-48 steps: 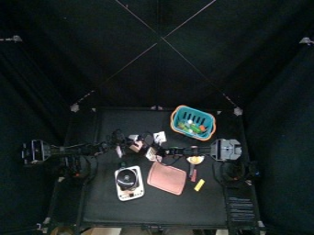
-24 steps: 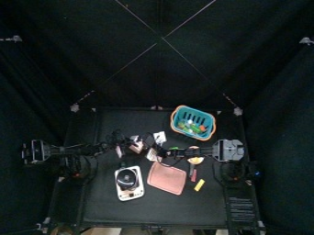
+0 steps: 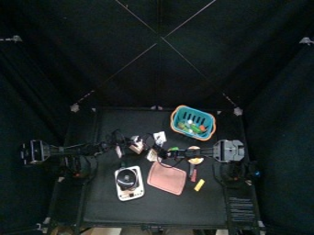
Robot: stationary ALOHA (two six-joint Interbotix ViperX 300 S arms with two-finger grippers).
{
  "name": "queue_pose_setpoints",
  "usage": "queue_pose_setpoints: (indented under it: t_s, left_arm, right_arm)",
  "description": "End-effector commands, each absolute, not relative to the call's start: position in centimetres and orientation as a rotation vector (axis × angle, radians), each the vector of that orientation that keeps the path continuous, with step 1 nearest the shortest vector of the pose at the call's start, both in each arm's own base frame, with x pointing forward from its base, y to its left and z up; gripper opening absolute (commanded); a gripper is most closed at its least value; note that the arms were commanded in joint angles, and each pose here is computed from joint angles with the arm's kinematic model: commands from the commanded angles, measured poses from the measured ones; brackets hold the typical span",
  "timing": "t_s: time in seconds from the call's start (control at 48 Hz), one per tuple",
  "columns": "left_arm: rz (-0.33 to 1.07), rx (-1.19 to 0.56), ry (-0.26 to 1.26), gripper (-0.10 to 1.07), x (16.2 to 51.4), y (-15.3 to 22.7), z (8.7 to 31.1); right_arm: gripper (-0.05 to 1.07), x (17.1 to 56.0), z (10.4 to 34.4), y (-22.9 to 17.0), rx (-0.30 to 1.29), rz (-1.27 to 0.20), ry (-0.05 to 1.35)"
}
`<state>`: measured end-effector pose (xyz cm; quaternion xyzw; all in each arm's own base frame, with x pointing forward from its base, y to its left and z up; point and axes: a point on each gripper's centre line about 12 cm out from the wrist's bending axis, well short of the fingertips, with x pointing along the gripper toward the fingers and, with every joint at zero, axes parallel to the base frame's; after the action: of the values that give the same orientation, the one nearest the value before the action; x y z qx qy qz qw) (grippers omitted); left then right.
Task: Grab spoon
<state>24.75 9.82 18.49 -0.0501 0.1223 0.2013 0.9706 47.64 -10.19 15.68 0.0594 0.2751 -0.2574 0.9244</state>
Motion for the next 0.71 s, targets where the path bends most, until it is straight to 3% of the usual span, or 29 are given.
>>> queue_pose_setpoints:
  t_s: [0.0, 0.146, 0.396, 0.688]
  left_arm:
    - [0.400, -0.086, 0.172, 0.62, 25.0, 9.7, 20.2]
    - [0.383, -0.076, 0.105, 0.62, 24.4, 9.1, 21.4]
    - [0.226, -0.049, 0.057, 0.62, 25.4, 5.3, 23.1]
    - [0.168, -0.077, 0.276, 0.62, 25.9, 3.8, 21.3]
  right_arm:
    - [0.69, 48.3, 17.9, -10.5, 0.128, -0.532, 0.508]
    - [0.69, 48.4, 17.7, -10.9, 0.131, -0.539, 0.509]
    - [0.69, 48.5, 17.4, -11.7, 0.152, -0.560, 0.511]
    - [0.69, 48.7, 17.6, -12.1, 0.153, -0.567, 0.503]
